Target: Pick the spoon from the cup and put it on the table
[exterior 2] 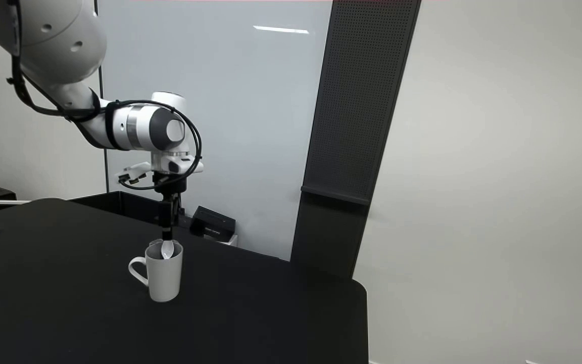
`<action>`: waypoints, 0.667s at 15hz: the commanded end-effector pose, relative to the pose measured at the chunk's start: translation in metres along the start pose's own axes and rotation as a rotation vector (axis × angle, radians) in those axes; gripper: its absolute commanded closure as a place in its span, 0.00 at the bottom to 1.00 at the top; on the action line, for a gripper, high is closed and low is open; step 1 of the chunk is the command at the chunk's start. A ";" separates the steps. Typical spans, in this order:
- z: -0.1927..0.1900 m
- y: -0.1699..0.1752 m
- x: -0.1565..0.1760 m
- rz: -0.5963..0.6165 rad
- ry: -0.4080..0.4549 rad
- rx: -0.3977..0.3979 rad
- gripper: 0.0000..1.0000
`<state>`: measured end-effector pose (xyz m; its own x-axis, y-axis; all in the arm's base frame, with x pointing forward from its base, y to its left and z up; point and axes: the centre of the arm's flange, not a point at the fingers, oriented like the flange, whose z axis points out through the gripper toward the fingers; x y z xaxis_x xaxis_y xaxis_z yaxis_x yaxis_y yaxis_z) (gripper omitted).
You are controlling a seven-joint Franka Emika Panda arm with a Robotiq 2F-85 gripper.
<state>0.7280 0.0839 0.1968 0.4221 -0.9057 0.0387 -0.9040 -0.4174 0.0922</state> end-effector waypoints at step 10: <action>0.007 -0.016 0.000 0.041 0.008 0.005 0.33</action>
<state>0.7302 0.0838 0.1869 0.4153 -0.9088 0.0404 -0.9068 -0.4101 0.0974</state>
